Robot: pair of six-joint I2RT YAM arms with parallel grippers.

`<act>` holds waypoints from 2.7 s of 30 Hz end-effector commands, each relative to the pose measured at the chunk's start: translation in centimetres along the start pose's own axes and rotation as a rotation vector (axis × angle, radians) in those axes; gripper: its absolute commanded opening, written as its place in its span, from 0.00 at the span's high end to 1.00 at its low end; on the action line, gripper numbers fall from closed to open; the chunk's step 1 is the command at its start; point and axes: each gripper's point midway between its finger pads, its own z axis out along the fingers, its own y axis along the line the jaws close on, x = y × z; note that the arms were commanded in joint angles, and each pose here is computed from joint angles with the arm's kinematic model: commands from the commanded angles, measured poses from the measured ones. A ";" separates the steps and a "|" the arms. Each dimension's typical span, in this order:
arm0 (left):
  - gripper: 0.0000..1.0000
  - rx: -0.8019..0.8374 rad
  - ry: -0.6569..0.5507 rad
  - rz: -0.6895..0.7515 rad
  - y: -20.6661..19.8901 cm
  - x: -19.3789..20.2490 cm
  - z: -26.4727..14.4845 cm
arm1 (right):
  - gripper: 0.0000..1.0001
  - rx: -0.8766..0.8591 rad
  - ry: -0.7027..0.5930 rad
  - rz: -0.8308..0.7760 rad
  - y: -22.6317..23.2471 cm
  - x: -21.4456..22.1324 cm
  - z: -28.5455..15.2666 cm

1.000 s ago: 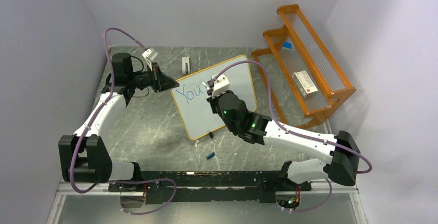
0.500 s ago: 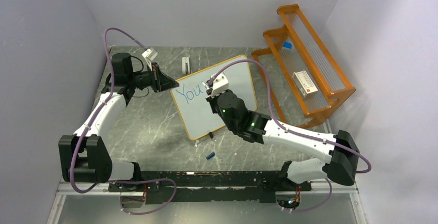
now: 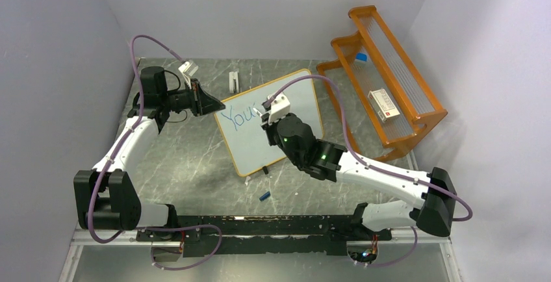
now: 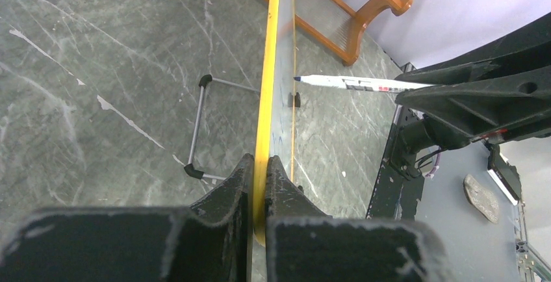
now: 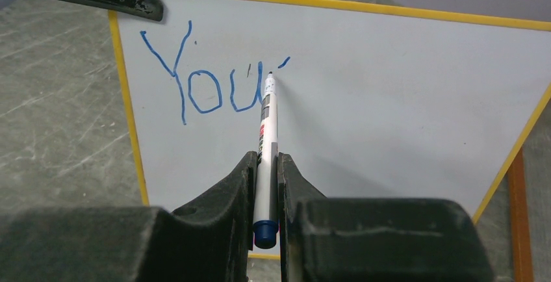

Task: Write a sentence on the whiteboard

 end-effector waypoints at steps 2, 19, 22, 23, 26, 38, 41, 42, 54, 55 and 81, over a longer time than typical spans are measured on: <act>0.95 -0.037 -0.011 0.049 1.0 -0.3 -0.4 | 1.00 0.026 -0.041 0.023 -1.3 -1.6 -1.2; 0.95 -0.037 -0.007 0.050 1.0 -0.3 -0.4 | 1.00 0.066 -0.041 -0.006 -2.0 -0.8 0.0; 0.95 -0.032 -0.007 0.050 1.0 -0.3 -0.4 | 1.00 0.065 -0.042 -0.010 -1.9 -0.8 0.3; 0.95 -0.031 -0.007 0.050 1.0 -0.3 -0.4 | 1.00 0.065 -0.041 -0.011 -1.8 -0.8 0.4; 0.95 -0.034 -0.009 0.048 1.0 -0.3 -0.4 | 1.00 0.068 -0.039 -0.010 -1.8 -0.8 0.7; 0.95 -0.028 -0.011 0.045 1.1 -0.3 -0.5 | 1.00 0.067 -0.016 -0.009 -1.9 -0.2 0.9; 0.95 -0.026 -0.013 0.047 1.0 -0.4 -0.5 | 1.00 0.066 0.000 -0.005 -2.0 0.2 0.7; 0.95 -0.026 -0.013 0.046 1.0 -0.4 -0.5 | 1.00 0.066 0.000 -0.002 -2.0 0.2 0.6; 0.95 -0.020 -0.015 0.049 0.9 -0.4 -0.5 | 1.00 0.065 0.088 -0.006 -2.3 2.5 -0.3; 0.95 -0.018 -0.015 0.049 0.8 -0.4 -0.5 | 1.00 0.063 0.094 -0.004 -2.3 2.6 -0.4; 0.95 -0.014 -0.010 0.045 0.9 -0.3 -0.4 | 1.00 0.035 0.144 0.000 -1.9 3.7 -1.0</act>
